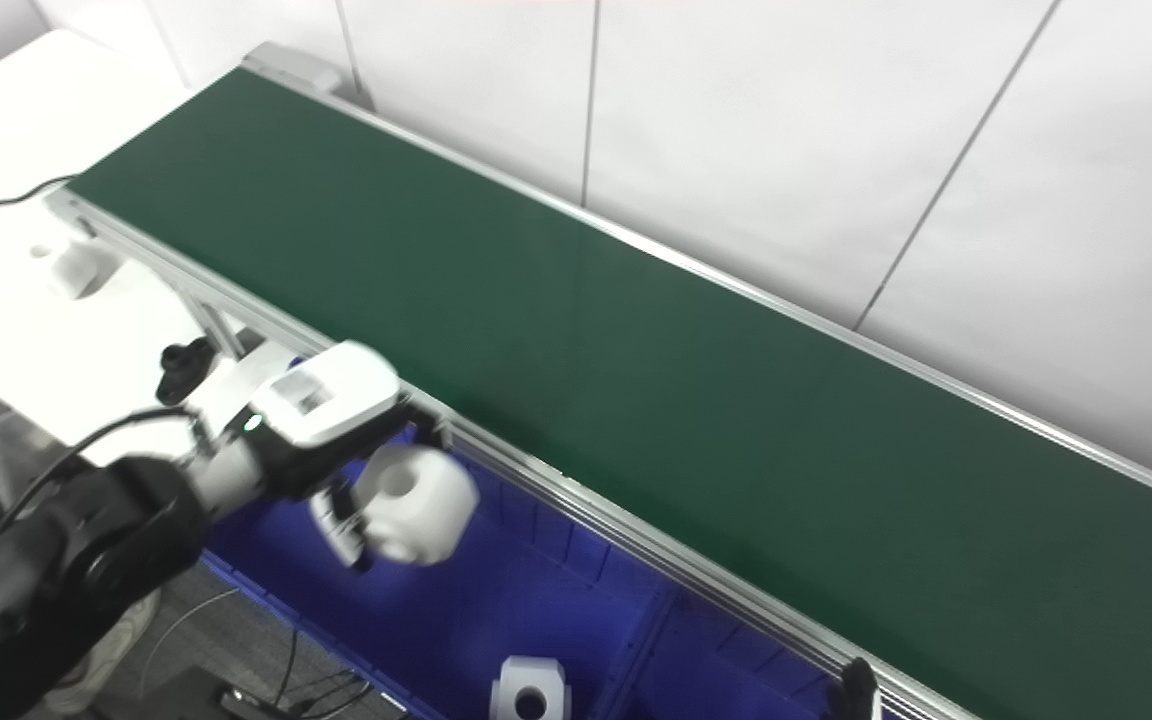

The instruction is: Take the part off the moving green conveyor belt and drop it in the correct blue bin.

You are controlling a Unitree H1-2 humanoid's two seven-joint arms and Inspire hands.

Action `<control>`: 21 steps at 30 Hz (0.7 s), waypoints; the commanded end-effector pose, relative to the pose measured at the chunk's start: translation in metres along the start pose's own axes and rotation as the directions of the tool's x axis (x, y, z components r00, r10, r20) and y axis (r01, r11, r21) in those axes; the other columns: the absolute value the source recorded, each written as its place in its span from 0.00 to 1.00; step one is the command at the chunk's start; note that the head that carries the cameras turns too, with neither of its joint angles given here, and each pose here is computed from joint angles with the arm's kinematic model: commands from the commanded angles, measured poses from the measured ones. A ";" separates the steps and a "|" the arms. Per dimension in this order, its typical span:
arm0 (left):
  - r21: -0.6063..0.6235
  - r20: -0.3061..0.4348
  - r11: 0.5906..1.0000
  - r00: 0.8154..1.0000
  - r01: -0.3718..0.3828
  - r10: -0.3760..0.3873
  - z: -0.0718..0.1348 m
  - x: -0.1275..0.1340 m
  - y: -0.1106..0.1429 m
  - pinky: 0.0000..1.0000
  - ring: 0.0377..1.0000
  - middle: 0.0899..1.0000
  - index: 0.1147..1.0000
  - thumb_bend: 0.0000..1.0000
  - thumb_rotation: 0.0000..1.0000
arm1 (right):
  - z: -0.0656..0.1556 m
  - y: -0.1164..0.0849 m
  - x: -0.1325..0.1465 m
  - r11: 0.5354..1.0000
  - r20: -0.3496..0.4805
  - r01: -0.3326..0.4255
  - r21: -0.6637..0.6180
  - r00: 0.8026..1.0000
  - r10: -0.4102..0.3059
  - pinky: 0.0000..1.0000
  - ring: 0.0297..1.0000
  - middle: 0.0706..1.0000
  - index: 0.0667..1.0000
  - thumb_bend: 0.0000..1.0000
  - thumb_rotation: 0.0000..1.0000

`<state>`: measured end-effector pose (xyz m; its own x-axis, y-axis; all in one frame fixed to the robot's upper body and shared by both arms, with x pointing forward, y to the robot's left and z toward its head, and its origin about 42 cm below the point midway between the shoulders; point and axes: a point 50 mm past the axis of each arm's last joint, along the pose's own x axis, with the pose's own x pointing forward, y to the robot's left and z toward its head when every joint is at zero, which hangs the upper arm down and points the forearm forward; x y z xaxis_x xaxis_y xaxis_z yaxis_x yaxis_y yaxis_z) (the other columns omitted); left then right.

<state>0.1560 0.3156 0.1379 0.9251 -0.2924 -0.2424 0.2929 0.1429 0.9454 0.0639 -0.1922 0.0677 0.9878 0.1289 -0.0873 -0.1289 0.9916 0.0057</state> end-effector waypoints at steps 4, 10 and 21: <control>0.039 -0.002 0.999 1.000 -0.019 0.019 -0.011 0.020 -0.006 0.17 0.22 0.42 0.42 0.52 0.00 | 0.011 0.000 -0.003 1.000 0.037 -0.006 0.015 0.999 0.005 1.00 0.96 0.98 1.00 0.84 1.00; 0.067 0.026 0.995 0.997 0.074 -0.075 -0.029 0.038 -0.039 0.21 0.26 0.35 0.46 0.51 0.00 | 0.008 0.004 -0.001 1.000 0.044 -0.007 0.025 0.999 0.006 1.00 0.94 0.96 1.00 0.85 1.00; 0.201 -0.087 0.950 0.970 0.238 -0.225 -0.027 0.042 -0.040 0.77 0.83 0.85 0.81 0.90 0.43 | 0.009 0.006 -0.003 1.000 0.046 -0.004 0.029 0.999 0.002 1.00 0.92 0.95 1.00 0.87 0.98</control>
<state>0.1851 0.3175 0.0709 0.8382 -0.2497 -0.4848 0.4807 -0.0815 0.8731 0.0607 -0.1884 0.0674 0.9875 0.1264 -0.0944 -0.1244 0.9919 0.0264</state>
